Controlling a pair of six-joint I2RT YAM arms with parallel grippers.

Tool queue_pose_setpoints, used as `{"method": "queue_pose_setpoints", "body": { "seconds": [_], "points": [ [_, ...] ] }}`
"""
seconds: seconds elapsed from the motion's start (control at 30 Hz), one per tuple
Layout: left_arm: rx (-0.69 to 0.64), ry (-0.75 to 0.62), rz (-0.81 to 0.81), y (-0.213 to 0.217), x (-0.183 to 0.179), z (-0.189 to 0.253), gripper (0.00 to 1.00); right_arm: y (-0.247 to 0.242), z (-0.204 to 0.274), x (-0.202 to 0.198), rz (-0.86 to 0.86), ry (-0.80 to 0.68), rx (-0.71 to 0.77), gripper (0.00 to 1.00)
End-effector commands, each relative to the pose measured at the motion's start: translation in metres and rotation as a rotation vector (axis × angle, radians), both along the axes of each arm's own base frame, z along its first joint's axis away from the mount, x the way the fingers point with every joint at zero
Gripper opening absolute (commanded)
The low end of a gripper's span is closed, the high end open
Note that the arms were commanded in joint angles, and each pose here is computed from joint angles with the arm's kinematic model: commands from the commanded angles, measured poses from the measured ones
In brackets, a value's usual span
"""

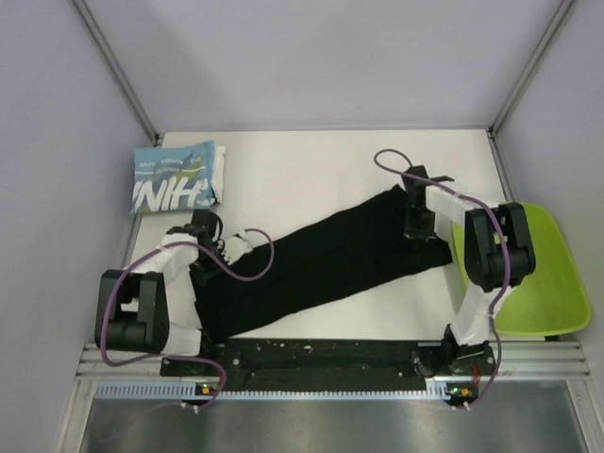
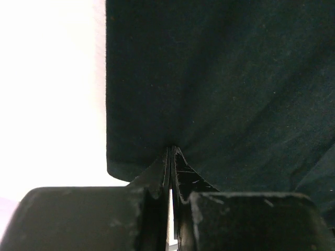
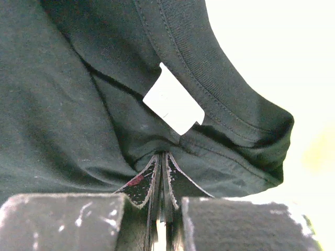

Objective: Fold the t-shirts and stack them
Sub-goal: Rotate the tshirt 70 degrees

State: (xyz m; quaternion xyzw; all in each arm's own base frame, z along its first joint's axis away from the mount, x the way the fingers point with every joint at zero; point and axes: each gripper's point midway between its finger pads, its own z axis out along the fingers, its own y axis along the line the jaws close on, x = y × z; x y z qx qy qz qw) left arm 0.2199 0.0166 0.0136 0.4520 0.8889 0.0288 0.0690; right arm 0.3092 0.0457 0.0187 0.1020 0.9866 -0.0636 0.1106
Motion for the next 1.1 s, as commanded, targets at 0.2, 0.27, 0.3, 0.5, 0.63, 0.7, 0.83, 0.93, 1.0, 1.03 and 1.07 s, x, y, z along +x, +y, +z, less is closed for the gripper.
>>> {"method": "queue_pose_setpoints", "body": {
  "seconds": [0.2, 0.27, 0.3, 0.5, 0.63, 0.7, 0.83, 0.93, 1.0, 1.03, 1.07],
  "points": [
    [-0.102, 0.066, -0.049, -0.016, -0.049, -0.008, 0.0, 0.002, -0.007, 0.143, 0.072, 0.048, -0.06, 0.0],
    [-0.173, 0.07, -0.081, -0.033, -0.057, 0.007, 0.02, 0.01, 0.005, 0.178, 0.094, -0.006, -0.031, 0.0],
    [-0.21, 0.074, -0.099, -0.042, -0.062, 0.015, 0.03, 0.014, 0.007, 0.192, 0.111, -0.035, -0.012, 0.0],
    [-0.347, 0.039, -0.194, -0.068, -0.074, 0.056, 0.08, 0.03, 0.082, 0.216, 0.162, -0.229, 0.078, 0.13],
    [-0.268, -0.074, -0.136, -0.058, -0.036, 0.059, 0.09, 0.015, 0.119, 0.191, 0.121, -0.311, 0.035, 0.24],
    [-0.2, -0.13, -0.097, -0.047, -0.011, 0.055, 0.07, 0.008, 0.115, 0.174, 0.084, -0.297, 0.033, 0.24],
    [-0.111, -0.11, -0.041, -0.034, 0.022, 0.038, 0.0, 0.008, 0.066, 0.147, 0.04, -0.165, 0.082, 0.13],
    [-0.037, -0.068, -0.054, -0.025, 0.025, 0.018, 0.0, 0.017, 0.033, 0.141, 0.03, -0.089, 0.129, 0.13],
    [-0.013, -0.024, -0.091, -0.027, 0.016, 0.006, 0.0, 0.021, 0.014, 0.144, 0.021, -0.051, 0.151, 0.12],
    [-0.009, 0.0, -0.113, -0.03, 0.008, 0.0, 0.0, 0.024, 0.008, 0.147, 0.019, -0.041, 0.172, 0.12],
    [-0.005, 0.026, -0.137, -0.032, 0.0, -0.004, 0.0, 0.03, 0.001, 0.152, 0.012, -0.03, 0.217, 0.12]
  ]
}}
